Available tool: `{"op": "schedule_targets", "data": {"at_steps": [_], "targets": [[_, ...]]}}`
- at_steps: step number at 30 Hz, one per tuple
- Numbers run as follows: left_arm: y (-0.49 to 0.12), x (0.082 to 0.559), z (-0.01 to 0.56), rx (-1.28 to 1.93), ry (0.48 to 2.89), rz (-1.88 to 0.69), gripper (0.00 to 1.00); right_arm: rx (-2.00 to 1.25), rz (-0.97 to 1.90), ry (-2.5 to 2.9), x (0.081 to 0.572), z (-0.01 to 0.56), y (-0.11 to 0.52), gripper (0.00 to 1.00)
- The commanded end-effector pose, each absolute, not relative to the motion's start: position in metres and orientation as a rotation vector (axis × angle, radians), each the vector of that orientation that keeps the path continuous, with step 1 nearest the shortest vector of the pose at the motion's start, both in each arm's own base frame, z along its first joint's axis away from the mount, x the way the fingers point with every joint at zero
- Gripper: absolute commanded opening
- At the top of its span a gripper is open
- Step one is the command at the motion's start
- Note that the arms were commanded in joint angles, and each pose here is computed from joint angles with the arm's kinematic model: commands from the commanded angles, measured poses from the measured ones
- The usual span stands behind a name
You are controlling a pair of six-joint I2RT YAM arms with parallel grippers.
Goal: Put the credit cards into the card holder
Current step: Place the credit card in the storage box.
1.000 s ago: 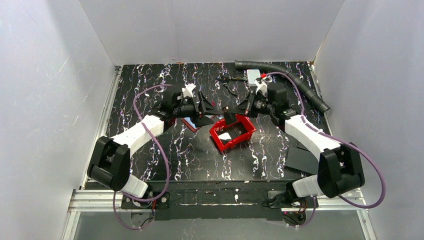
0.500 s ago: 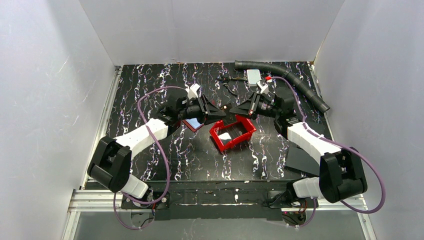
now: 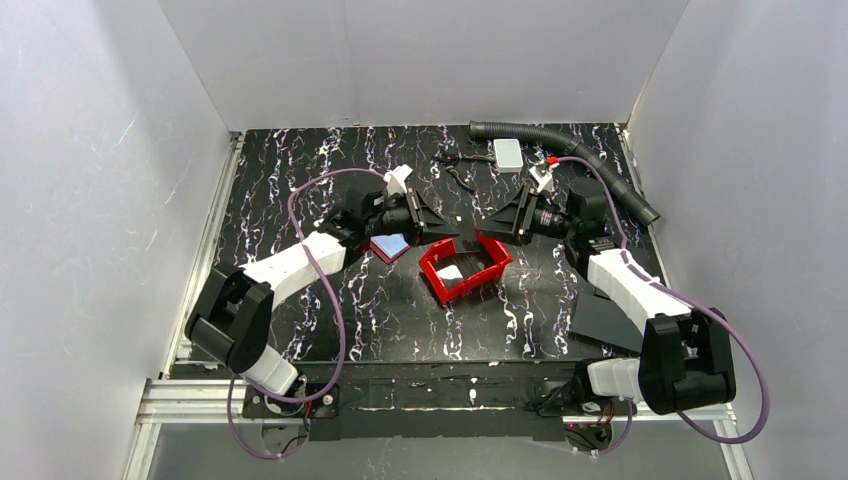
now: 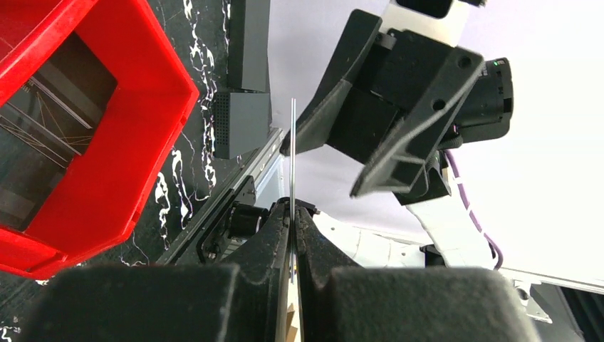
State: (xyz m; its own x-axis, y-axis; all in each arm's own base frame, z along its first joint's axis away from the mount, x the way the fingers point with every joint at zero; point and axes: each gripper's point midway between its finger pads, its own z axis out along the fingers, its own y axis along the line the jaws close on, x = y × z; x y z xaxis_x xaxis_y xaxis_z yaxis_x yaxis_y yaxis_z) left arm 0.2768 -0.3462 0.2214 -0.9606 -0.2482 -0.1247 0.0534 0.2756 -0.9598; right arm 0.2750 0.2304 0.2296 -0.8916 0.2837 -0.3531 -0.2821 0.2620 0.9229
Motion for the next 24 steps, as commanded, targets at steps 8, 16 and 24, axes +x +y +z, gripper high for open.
{"op": "schedule_targets", "data": {"at_steps": [8, 16, 24], "targets": [[-0.358, 0.28, 0.234, -0.11, 2.254, -1.874, 0.0, -0.245, 1.705, 2.041, 0.251, 0.243, 0.232, 0.65], [-0.358, 0.278, 0.222, -0.074, 2.273, -1.862, 0.0, -0.234, 1.71, 2.063, 0.251, 0.24, 0.232, 0.42], [-0.357, 0.281, 0.213, -0.091, 2.278, -1.83, 0.0, -0.23, 1.723, 2.055, 0.248, 0.249, 0.233, 0.37]]}}
